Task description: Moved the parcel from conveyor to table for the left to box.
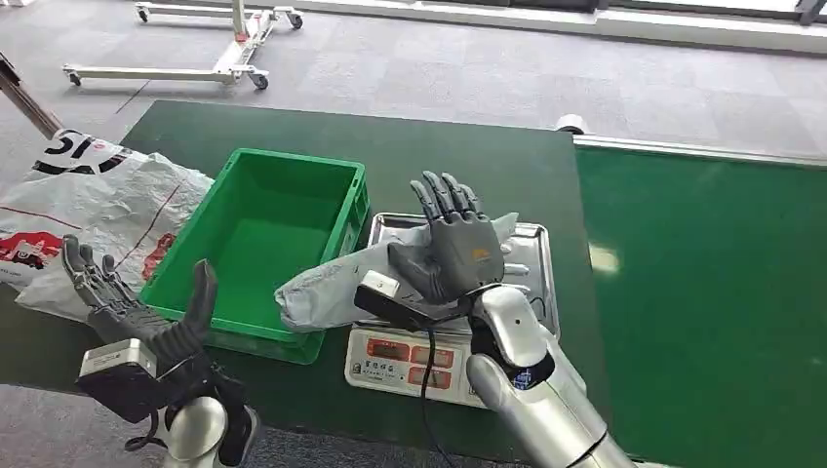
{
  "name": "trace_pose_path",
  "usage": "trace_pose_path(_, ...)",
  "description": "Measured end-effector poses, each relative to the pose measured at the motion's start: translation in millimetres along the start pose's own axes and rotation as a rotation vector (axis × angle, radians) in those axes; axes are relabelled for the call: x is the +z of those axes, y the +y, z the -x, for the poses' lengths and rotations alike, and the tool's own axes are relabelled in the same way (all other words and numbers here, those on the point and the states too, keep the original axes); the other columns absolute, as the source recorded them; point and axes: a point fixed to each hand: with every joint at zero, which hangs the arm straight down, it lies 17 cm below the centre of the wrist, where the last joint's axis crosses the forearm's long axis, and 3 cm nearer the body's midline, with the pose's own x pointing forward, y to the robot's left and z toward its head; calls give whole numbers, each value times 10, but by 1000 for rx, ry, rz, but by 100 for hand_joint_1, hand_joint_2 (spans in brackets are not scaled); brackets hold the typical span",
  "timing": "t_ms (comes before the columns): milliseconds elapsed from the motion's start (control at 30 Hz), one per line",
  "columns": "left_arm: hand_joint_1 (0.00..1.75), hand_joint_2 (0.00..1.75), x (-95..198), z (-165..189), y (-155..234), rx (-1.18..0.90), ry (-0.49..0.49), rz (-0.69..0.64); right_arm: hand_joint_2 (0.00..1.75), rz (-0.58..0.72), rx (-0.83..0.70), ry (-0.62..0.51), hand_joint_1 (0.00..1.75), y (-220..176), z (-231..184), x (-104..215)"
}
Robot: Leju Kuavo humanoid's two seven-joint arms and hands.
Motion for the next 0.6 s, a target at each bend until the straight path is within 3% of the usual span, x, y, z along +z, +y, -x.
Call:
trace_pose_path(133, 0, 175, 1, 0, -1, 0, 0, 0, 0, 127, 58, 73, 0, -263, 188, -24)
trace_pose_path(467, 0, 175, 1, 1, -1, 0, 0, 0, 0, 135, 68, 92, 0, -275, 245, -13)
trace_pose_path(600, 0, 175, 10, 10, -15, -1, 2, 5, 0, 326, 121, 240, 0, -665, 591, 54)
